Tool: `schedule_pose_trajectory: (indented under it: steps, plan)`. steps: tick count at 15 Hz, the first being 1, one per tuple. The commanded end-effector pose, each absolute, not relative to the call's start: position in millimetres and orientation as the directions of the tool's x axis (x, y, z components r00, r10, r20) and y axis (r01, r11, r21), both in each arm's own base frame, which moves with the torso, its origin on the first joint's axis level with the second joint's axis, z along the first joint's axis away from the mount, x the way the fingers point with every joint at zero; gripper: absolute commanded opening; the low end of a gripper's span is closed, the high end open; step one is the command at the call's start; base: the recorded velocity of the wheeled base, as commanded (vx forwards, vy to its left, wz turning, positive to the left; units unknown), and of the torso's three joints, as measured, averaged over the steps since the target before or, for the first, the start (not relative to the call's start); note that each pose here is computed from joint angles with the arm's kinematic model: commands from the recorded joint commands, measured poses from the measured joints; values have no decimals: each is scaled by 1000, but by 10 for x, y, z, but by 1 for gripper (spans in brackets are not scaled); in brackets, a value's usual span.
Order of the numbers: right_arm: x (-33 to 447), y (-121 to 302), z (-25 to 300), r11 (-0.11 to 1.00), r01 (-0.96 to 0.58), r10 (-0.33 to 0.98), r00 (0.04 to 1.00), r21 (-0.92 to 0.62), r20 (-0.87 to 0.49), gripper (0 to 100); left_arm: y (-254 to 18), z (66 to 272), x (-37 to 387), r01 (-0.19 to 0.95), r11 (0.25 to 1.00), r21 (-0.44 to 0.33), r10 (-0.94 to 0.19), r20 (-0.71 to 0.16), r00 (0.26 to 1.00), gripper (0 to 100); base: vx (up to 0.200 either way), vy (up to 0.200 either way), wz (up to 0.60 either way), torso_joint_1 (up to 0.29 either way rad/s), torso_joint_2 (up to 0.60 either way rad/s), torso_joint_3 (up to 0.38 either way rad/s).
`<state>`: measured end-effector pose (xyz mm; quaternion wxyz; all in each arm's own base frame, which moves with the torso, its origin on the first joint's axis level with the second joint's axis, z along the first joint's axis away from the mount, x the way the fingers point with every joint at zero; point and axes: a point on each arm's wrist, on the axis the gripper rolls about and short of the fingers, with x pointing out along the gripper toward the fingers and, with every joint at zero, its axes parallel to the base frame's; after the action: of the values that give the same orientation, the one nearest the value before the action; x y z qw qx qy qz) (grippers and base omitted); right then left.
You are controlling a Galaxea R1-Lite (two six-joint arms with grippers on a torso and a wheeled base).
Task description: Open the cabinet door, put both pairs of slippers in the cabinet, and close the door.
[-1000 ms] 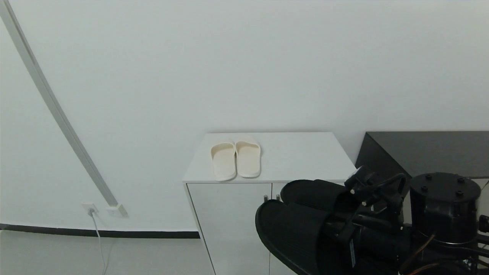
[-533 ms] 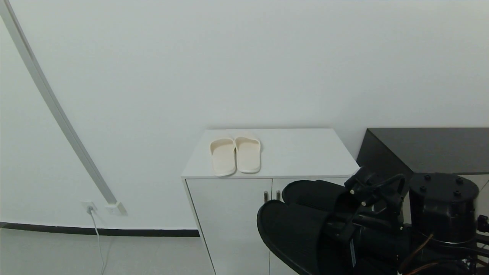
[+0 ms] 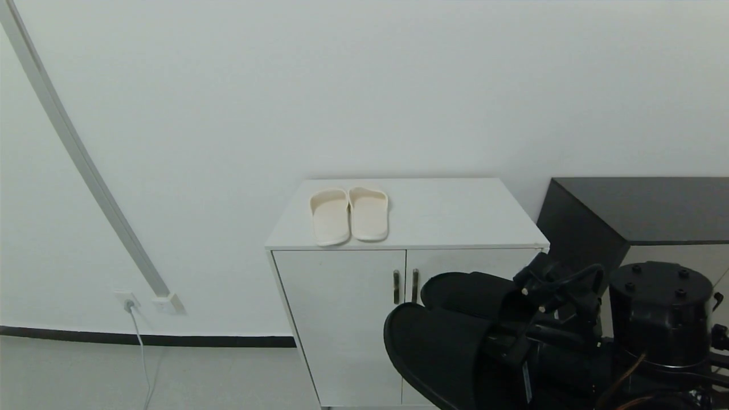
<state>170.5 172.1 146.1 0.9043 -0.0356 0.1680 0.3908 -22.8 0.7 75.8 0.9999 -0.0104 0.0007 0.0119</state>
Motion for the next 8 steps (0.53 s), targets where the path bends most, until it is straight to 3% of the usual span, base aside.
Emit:
schedule_pose_trajectory:
  steps: [1,8]
  plan:
    - [1705,1723,1443,691,-719,694,636,67,-338,0,7,758,-228,-25,999,-21,25,-2,1000,100,0,0,0,-188,432,242]
    - [1703,1721,1432,692,-719,693,635,67,-342,0,7,758,-228,-23,1000,-21,23,-2,1000,100,0,0,0,-224,542,312]
